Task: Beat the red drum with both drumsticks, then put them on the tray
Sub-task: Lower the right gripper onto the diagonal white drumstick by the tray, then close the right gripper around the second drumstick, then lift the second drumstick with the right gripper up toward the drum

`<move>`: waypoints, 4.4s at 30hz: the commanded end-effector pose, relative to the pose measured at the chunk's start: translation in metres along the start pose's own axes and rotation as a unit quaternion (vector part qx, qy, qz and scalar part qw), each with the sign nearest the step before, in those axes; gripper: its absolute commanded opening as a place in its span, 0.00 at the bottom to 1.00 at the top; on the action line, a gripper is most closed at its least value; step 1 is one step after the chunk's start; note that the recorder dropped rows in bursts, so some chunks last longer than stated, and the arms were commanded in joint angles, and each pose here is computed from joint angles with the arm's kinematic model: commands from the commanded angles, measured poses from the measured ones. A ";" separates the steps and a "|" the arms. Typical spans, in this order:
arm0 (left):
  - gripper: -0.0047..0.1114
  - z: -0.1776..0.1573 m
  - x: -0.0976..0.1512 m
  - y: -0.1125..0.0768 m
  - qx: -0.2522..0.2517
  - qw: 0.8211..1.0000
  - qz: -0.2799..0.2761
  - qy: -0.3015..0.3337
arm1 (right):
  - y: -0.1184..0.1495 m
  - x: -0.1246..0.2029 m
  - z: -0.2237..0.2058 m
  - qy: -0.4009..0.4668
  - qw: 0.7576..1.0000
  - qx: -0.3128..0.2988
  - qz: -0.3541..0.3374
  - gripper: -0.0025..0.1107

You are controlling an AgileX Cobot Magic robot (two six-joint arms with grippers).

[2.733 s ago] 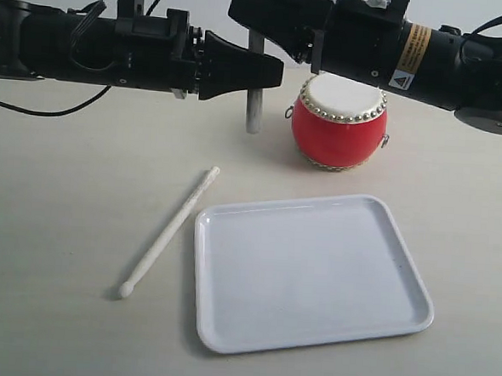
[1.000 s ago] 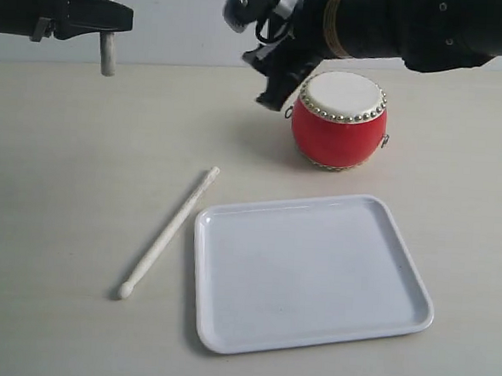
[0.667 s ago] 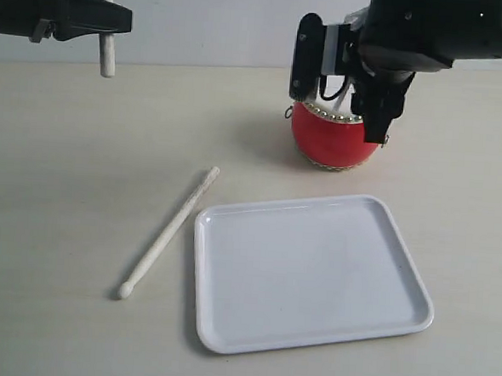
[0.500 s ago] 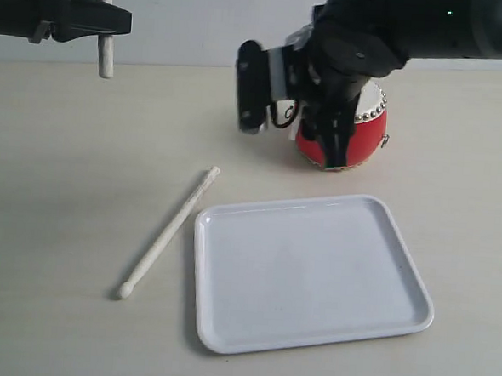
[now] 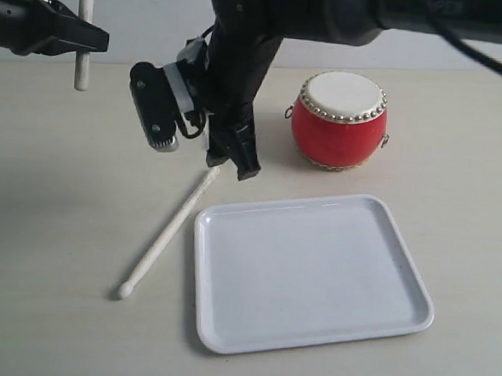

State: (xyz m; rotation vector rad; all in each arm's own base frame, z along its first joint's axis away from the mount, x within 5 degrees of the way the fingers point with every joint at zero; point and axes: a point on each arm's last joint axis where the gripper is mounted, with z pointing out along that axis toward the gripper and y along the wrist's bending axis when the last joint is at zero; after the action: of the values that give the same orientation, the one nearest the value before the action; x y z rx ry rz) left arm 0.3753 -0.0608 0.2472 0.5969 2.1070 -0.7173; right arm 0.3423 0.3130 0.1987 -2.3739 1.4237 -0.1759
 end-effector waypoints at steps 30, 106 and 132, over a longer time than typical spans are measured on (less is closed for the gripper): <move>0.04 -0.008 -0.005 0.005 -0.057 0.998 -0.003 0.002 | 0.003 -0.005 0.078 -0.020 0.976 -0.035 -0.213 0.44; 0.04 -0.008 -0.006 0.006 -0.062 0.998 -0.006 0.000 | 0.007 -0.033 -0.081 -0.004 0.988 -0.041 0.150 0.02; 0.04 0.050 0.001 -0.104 -0.041 0.973 0.104 0.204 | 0.057 0.205 -0.177 0.102 0.698 0.041 0.708 0.02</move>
State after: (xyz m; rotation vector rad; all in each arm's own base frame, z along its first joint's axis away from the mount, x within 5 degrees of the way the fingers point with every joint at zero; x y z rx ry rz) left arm 0.3480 -0.1414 0.2466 0.8866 2.3628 -0.5676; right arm 0.3372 0.0854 0.3300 -0.8384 2.6901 -0.0820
